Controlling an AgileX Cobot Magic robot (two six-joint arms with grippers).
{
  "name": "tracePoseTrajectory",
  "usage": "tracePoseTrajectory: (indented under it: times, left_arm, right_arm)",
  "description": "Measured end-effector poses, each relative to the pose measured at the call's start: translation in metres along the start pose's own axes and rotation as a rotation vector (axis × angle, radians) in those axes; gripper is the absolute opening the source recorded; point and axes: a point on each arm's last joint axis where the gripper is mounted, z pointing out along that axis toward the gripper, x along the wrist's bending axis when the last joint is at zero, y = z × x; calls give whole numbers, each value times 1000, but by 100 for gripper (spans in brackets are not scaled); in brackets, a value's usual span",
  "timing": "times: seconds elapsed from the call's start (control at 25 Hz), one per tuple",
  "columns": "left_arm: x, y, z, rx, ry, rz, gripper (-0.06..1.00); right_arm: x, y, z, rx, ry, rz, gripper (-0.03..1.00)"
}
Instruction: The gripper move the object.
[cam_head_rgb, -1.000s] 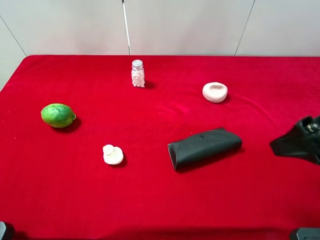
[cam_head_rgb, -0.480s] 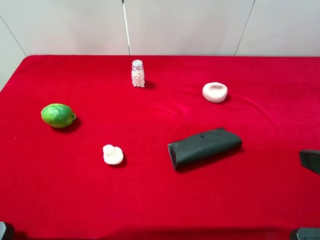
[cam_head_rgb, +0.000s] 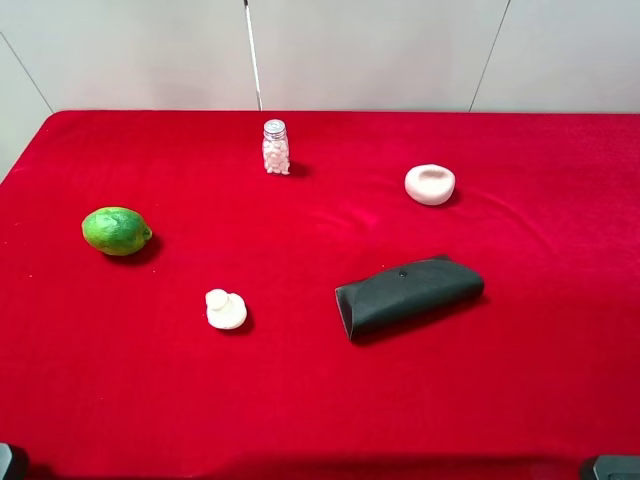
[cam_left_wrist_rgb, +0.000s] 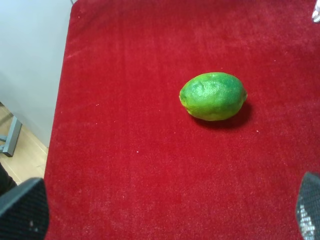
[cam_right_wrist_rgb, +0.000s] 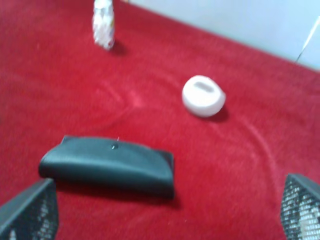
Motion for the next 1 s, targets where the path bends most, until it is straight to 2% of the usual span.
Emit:
tracePoseTrajectory:
  times: [0.64, 1.0]
  left_arm:
    - [0, 0, 0, 0, 0, 0, 97]
    - [0, 0, 0, 0, 0, 0, 97]
  right_arm:
    - [0, -1, 0, -9, -201, 91, 69]
    - [0, -1, 0, -8, -222, 114, 69]
